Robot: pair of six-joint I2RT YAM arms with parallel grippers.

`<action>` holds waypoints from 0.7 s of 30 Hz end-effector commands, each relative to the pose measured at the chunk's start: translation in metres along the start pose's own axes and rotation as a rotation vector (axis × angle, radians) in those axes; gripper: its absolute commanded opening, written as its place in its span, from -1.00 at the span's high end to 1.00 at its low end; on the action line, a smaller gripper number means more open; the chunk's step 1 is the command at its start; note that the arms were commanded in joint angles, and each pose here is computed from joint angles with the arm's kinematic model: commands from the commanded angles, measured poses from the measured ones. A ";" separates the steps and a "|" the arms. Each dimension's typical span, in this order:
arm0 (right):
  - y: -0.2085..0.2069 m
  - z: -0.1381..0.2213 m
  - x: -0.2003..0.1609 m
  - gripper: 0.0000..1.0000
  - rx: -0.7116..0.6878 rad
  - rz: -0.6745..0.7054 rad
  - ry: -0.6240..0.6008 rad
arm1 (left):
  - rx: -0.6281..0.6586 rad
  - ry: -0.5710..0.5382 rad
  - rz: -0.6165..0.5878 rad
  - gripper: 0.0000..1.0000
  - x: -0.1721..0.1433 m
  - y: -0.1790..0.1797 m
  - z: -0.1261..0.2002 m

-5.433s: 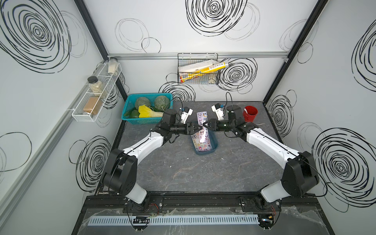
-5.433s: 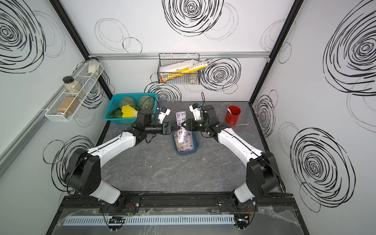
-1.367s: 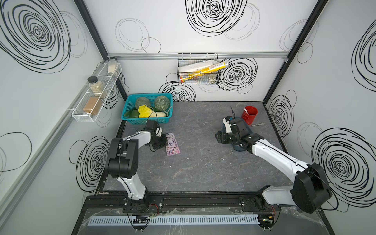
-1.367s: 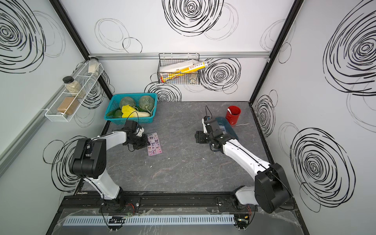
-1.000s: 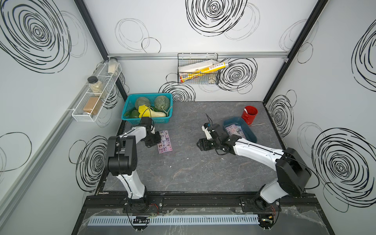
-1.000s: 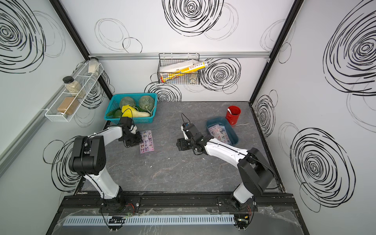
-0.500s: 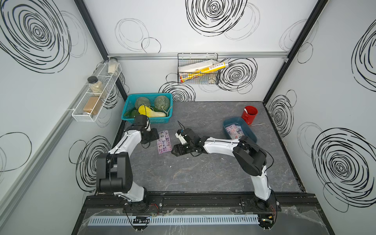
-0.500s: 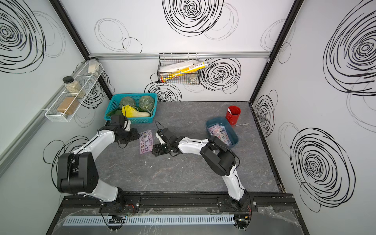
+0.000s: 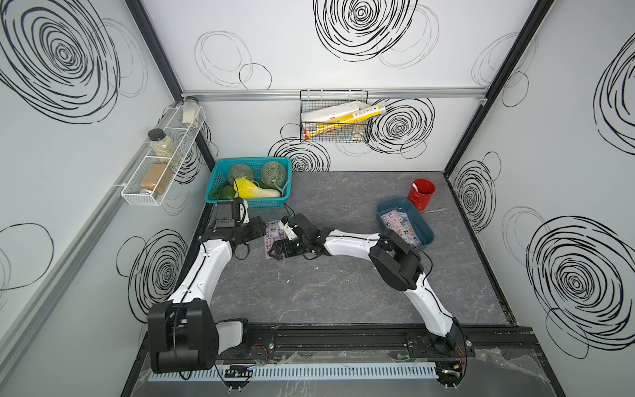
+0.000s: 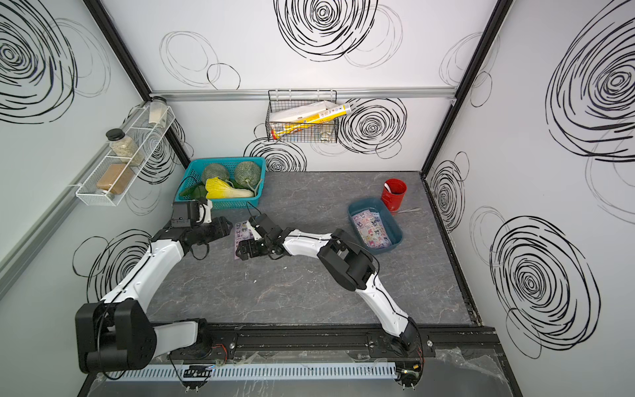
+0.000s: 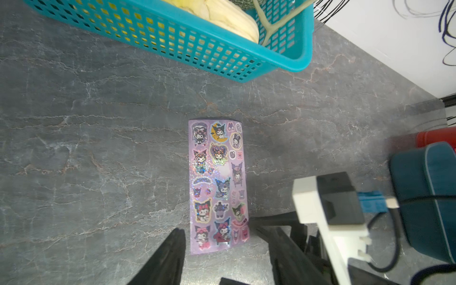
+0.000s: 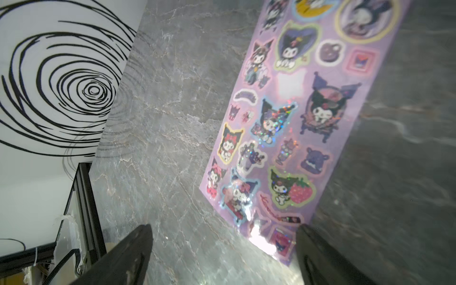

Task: Take the stickers out of the storage box
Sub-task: Place the sticker at the center of the board.

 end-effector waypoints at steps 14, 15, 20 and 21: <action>0.011 0.024 -0.001 -0.91 -0.085 0.054 -0.011 | -0.129 -0.058 0.041 -0.19 0.018 -0.003 0.011; 0.014 0.036 0.002 -0.91 -0.096 0.064 -0.026 | -0.137 -0.060 0.039 -0.19 0.018 -0.004 0.012; 0.000 0.103 0.016 -0.93 -0.218 0.074 -0.108 | -0.196 -0.043 0.030 -0.18 0.014 -0.013 0.012; -0.006 0.123 0.019 -0.93 -0.242 0.066 -0.136 | -0.207 -0.038 0.028 -0.18 0.013 -0.014 0.012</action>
Point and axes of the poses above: each gripper's point midway between its finger pads, its own z axis back along the fingers, its own y axis along the line the jaws close on, x = y × z, the point moved 2 cm from there along z, back along the fingers, and after that the axes turned 4 degrees about z, right-handed, at the moved point
